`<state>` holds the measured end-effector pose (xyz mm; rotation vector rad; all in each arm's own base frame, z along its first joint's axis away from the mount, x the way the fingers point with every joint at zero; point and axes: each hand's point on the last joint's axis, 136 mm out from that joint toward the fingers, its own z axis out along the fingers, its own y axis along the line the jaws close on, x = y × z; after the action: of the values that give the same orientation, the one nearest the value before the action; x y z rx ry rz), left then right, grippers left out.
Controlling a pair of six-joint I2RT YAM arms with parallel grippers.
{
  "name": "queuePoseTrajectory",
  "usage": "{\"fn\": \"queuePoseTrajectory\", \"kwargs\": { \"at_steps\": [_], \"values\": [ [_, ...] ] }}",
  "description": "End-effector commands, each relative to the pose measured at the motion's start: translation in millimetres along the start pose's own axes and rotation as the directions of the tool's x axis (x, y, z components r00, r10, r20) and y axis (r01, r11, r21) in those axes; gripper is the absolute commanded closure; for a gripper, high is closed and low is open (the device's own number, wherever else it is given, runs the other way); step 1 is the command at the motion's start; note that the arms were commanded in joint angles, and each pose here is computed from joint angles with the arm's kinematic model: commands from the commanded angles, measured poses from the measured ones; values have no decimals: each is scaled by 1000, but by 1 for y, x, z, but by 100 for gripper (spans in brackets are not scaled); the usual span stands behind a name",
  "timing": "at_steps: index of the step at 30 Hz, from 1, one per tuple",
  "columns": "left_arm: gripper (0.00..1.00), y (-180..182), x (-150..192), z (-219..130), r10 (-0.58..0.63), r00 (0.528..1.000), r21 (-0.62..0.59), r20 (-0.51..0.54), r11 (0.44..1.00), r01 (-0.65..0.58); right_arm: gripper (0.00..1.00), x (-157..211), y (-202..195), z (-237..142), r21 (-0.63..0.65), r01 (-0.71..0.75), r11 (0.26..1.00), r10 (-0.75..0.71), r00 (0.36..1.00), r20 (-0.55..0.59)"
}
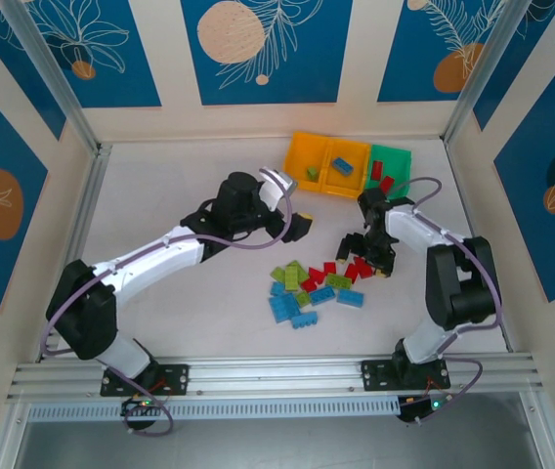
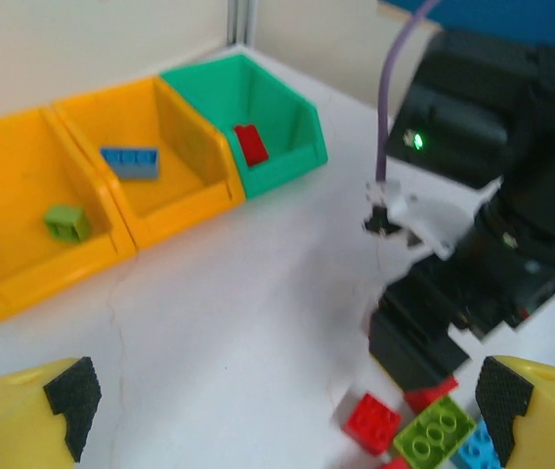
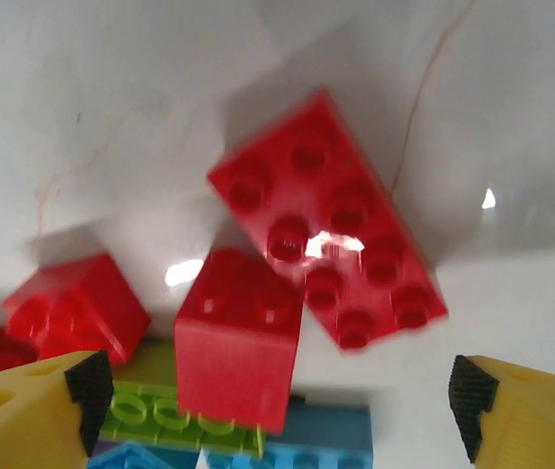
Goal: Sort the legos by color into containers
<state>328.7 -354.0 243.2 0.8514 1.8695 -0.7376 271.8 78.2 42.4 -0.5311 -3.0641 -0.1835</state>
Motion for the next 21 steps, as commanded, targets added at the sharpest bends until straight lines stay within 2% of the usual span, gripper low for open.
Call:
{"fn": "queuePoseTrajectory", "kwargs": {
  "at_steps": [1,4,13,16,18,21],
  "values": [
    [0,-7,-9,-10,5,1000,20,24,1000,-6,13,-21,-2,4,46,21,999,-23,999,42],
    [0,-2,-7,-11,5,1000,-7,17,1000,-5,18,-22,-8,16,83,33,996,-34,999,13],
    [1,-6,0,-9,-6,1000,16,6,1000,5,56,-17,-17,24,94,-15,995,17,1000,-16],
    [1,-10,0,-8,-3,1000,39,6,999,2,62,-26,-18,11,71,-41,997,39,999,23],
    [1,-15,-2,-9,5,1000,68,9,998,-5,75,-37,-15,-8,35,-47,998,44,996,78],
    [1,-23,-5,-11,23,1000,111,9,994,-24,82,-61,-7,-44,-18,-40,999,42,980,192]
  ]
}}
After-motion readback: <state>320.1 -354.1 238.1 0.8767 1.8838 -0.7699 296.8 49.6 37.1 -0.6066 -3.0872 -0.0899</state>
